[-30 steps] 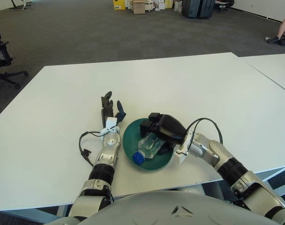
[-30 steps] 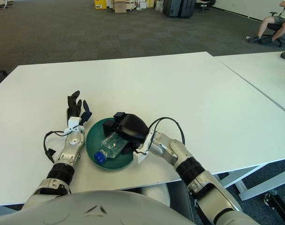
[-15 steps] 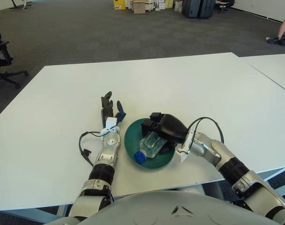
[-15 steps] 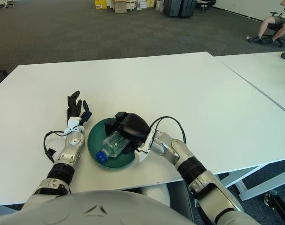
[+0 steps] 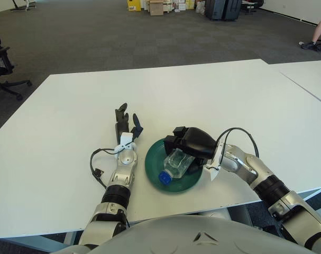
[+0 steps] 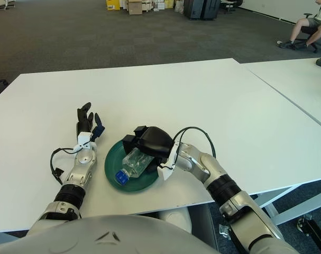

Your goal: Put the bottle into the plate.

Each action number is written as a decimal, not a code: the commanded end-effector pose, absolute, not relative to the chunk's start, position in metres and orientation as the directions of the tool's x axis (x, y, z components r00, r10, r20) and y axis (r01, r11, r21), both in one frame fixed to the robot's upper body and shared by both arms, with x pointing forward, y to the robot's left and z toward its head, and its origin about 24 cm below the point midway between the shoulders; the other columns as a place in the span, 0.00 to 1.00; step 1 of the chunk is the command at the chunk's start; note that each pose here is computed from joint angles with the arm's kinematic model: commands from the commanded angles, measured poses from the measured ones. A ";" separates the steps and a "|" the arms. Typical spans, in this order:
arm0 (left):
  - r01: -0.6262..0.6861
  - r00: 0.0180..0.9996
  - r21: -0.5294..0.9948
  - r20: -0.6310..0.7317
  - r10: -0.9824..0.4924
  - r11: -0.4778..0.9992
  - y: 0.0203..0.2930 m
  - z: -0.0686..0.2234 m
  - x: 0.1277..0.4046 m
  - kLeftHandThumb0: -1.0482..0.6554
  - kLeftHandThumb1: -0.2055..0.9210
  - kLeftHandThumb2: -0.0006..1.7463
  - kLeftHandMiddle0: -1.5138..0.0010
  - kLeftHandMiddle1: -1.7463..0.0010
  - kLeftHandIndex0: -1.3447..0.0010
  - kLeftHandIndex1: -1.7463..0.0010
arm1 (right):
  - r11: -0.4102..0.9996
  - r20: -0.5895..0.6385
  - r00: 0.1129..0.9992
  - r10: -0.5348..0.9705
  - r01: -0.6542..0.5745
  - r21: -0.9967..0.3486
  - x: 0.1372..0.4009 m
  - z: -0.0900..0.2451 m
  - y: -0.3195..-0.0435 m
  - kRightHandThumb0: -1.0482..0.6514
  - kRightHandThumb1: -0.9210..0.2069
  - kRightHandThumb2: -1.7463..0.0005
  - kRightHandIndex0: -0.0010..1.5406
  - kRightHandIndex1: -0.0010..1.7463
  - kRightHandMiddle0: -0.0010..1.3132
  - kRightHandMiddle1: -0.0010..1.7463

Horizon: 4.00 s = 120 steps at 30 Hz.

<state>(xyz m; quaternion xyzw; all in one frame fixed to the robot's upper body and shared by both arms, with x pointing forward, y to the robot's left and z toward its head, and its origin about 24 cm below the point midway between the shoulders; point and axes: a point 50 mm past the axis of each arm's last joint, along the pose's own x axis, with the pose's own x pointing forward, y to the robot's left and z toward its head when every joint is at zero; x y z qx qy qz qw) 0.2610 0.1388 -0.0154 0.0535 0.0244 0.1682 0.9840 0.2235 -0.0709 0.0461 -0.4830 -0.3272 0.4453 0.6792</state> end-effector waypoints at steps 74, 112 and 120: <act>-0.338 0.940 0.093 -0.013 0.341 0.937 0.133 -0.016 0.262 0.14 1.00 0.52 0.74 1.00 1.00 0.56 | 0.000 -0.045 0.315 0.948 -0.143 -0.990 0.242 0.083 -0.080 0.62 0.69 0.14 0.49 0.97 0.39 1.00; -0.359 0.933 0.053 -0.023 0.360 0.932 0.131 -0.019 0.263 0.15 1.00 0.49 0.73 0.99 1.00 0.55 | -0.060 -0.086 0.267 0.960 -0.104 -0.993 0.243 0.100 -0.061 0.62 0.68 0.14 0.49 0.97 0.39 1.00; -0.366 0.930 0.074 -0.012 0.368 0.928 0.131 -0.020 0.263 0.15 1.00 0.50 0.73 0.99 1.00 0.56 | -0.079 -0.110 0.261 0.959 -0.130 -0.988 0.240 0.092 -0.059 0.62 0.68 0.15 0.49 0.96 0.39 1.00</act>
